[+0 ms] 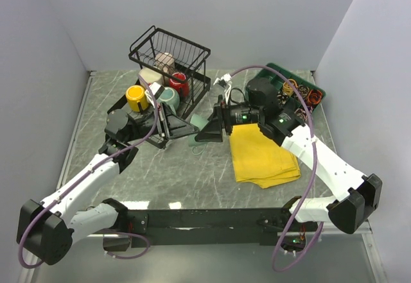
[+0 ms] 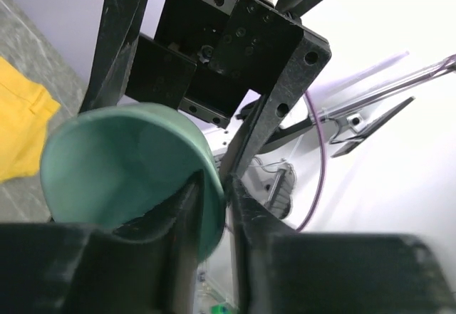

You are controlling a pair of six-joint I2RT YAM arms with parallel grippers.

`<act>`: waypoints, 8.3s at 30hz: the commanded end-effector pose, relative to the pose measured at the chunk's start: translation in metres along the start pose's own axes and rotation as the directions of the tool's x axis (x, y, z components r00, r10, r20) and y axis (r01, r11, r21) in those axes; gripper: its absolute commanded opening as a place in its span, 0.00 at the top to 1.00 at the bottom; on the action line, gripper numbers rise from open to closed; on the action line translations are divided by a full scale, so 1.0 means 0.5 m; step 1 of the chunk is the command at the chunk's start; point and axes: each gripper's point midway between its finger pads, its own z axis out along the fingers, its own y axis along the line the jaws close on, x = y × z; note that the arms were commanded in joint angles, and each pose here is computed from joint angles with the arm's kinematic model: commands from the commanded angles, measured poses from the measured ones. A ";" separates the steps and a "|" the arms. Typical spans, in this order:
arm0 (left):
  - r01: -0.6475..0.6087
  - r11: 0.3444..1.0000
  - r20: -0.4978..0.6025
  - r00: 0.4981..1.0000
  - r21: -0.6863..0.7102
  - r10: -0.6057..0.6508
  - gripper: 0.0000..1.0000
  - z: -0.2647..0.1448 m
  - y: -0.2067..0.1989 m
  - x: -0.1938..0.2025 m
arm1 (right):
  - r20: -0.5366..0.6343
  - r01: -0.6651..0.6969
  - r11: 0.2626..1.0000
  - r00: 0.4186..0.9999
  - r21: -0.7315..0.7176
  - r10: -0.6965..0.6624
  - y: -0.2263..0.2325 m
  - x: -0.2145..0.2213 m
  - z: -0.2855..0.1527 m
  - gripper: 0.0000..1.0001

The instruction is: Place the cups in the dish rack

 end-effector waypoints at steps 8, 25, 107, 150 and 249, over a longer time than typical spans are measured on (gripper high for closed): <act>-0.180 0.982 0.094 0.978 -0.052 0.184 0.24 0.004 -0.073 -0.044 | 0.157 0.039 0.995 0.987 -0.096 -0.024 0.039 -0.055 -0.063 0.91; -0.836 0.370 -0.107 0.446 -0.404 0.889 0.04 -0.093 0.037 -0.040 | 0.292 -0.179 0.972 0.948 0.155 0.128 -0.073 -0.060 -0.143 0.92; -0.952 -0.302 -0.323 -0.274 -0.039 0.906 0.03 0.034 0.213 0.079 | 0.309 -0.761 0.625 0.645 0.173 0.699 -0.248 0.065 -0.119 0.93; -0.872 -0.483 -0.397 -0.417 -0.078 0.817 0.68 0.109 0.234 0.000 | 0.242 -0.805 0.590 0.585 0.059 0.774 -0.202 0.071 -0.094 0.93; -0.063 0.140 0.110 0.341 -0.988 0.933 0.99 -0.344 0.459 -0.288 | 0.055 0.168 0.984 0.984 0.063 -0.171 -0.243 0.192 -0.315 0.00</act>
